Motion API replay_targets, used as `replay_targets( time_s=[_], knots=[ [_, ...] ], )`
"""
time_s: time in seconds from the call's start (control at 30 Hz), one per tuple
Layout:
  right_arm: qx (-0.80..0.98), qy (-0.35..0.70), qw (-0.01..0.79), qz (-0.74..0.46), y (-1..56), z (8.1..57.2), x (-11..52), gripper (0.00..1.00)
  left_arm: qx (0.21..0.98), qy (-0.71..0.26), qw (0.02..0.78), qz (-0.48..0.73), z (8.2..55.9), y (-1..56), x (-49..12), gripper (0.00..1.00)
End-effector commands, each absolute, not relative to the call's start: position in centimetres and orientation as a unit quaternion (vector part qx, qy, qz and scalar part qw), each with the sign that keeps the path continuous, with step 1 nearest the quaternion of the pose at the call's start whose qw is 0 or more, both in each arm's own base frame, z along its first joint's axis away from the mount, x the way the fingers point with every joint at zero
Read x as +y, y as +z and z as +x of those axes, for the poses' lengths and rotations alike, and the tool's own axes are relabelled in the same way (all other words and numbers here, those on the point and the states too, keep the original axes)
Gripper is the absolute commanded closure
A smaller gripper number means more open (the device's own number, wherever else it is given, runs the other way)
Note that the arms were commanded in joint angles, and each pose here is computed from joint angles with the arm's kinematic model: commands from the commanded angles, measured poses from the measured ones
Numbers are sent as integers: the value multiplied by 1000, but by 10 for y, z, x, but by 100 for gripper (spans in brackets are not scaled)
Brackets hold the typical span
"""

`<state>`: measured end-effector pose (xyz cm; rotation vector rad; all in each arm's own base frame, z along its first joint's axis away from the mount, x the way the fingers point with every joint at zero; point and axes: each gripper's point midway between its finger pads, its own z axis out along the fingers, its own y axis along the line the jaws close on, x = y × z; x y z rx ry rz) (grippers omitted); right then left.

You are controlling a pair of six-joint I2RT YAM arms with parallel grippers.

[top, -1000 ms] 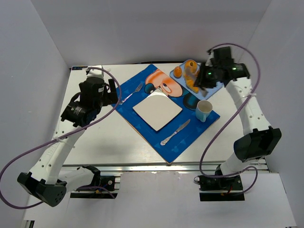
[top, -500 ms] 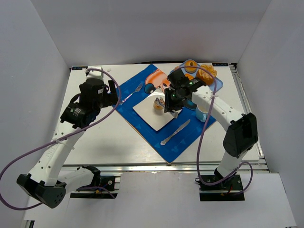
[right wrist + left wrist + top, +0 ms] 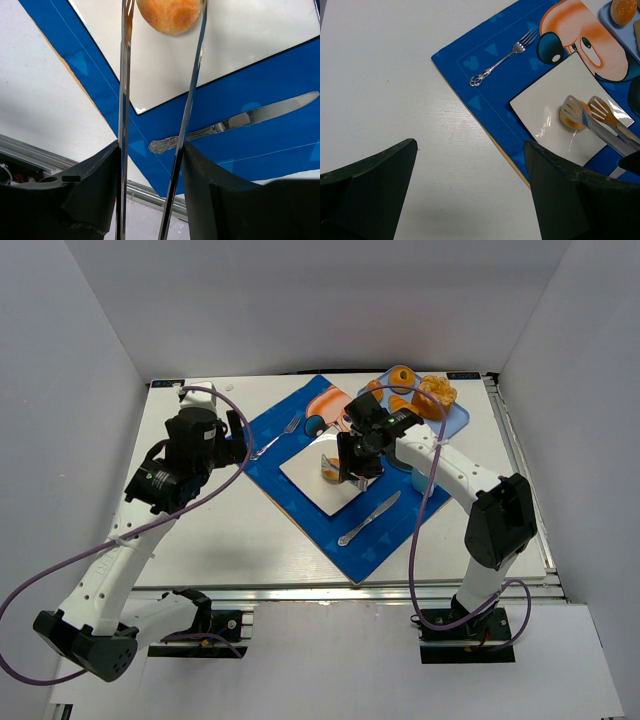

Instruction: Place the bread

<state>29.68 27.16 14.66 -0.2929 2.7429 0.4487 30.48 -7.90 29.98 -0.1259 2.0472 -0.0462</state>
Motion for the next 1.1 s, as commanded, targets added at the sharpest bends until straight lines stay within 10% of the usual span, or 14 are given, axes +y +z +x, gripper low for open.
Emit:
replay_targets(
  time_s=[0.0,0.6,1.07],
  knots=[
    [956,178,207,-105,168,304,283,44,849,-30,526,-54,299,304,-79,2],
    [943,149,294,-40,241,312,253,44,845,-41,530,-55,299,308,-82,2],
    [880,-4,378,288,288,275,-8,45,842,-54,534,-45,298,310,-91,2]
  ],
)
